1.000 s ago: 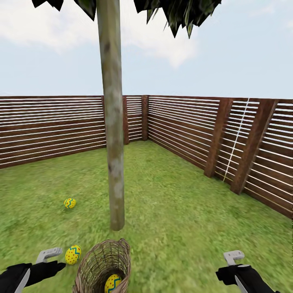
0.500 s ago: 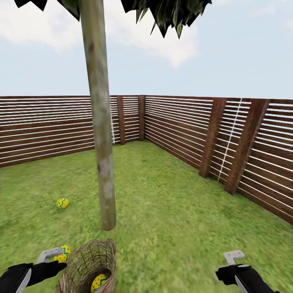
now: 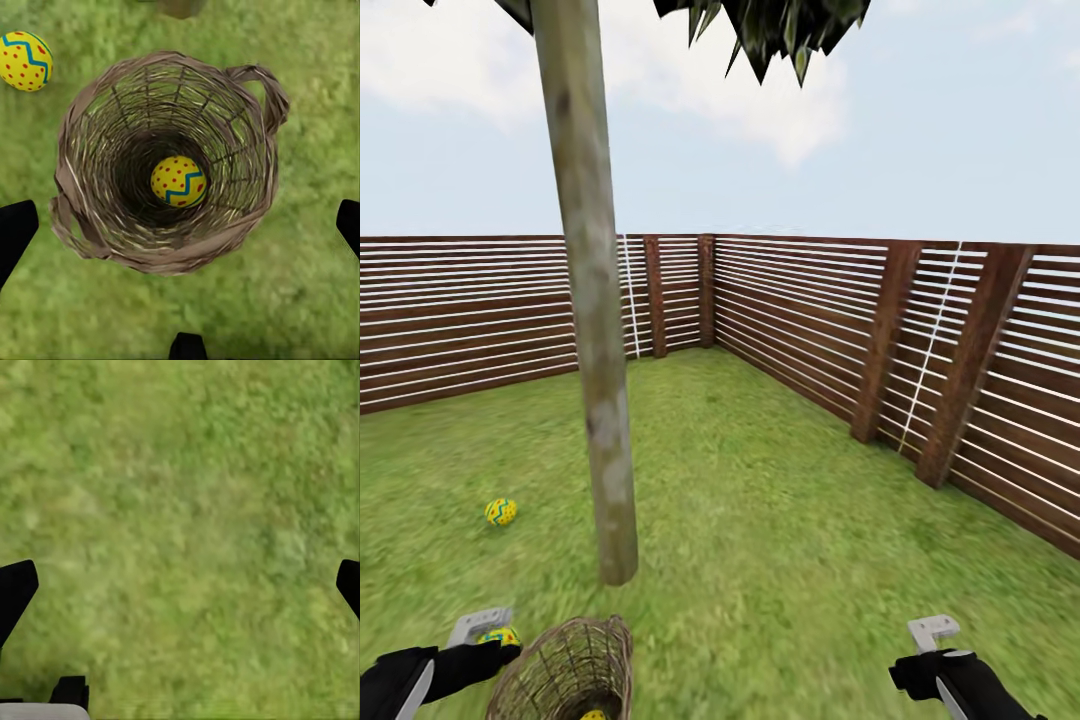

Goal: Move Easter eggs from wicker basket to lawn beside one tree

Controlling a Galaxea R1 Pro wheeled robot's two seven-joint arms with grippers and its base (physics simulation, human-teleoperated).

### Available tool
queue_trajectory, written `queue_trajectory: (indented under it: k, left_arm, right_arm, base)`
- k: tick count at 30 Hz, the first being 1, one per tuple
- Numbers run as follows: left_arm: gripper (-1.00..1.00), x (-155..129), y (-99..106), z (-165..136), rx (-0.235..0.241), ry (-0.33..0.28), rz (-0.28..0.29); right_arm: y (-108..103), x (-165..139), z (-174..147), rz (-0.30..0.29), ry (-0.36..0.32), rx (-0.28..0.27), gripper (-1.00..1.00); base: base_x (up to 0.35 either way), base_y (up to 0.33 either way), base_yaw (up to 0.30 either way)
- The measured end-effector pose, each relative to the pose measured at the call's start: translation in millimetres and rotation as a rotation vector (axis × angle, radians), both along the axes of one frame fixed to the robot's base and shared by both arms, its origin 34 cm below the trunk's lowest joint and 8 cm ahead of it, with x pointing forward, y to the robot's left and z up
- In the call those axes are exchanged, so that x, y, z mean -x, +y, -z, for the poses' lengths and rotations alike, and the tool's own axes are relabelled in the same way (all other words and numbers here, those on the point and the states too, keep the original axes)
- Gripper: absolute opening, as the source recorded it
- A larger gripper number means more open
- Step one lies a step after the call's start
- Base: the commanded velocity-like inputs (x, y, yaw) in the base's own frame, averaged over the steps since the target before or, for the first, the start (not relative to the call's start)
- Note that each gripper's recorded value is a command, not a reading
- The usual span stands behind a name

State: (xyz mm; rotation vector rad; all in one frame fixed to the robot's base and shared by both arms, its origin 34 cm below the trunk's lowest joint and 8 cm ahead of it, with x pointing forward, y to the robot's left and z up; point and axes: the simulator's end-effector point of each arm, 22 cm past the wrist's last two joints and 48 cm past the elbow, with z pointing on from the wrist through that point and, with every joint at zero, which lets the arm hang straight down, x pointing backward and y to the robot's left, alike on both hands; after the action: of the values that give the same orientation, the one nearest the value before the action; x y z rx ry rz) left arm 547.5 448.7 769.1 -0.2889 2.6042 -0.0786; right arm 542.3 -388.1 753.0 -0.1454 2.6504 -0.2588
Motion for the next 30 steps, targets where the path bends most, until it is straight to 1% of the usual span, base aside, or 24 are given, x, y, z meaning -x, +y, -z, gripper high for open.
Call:
queue_trajectory:
  k: [6,10,17,30]
  left_arm:
    - [1.00,0.3,-1.7,1.0,0.000,0.003,0.003]
    - [1.00,0.6,-3.5,1.9,0.001,0.006,0.005]
    - [1.00,0.9,-3.8,2.1,0.003,0.011,0.003]
    - [1.00,-2.3,-3.0,15.3,0.008,0.011,-0.003]
  right_arm:
    - [0.2,0.0,0.1,0.000,0.000,-0.001,1.00]
    - [0.1,-0.1,0.2,0.000,0.000,0.000,1.00]
    - [0.7,-0.5,0.4,-0.002,0.000,-0.001,1.00]
    - [0.4,-4.3,13.5,-0.001,-0.001,-0.002,1.00]
  base:
    - [0.310,0.000,0.000]
    - [0.175,0.000,0.000]
    - [0.017,0.000,0.000]
    - [0.000,0.000,0.000]
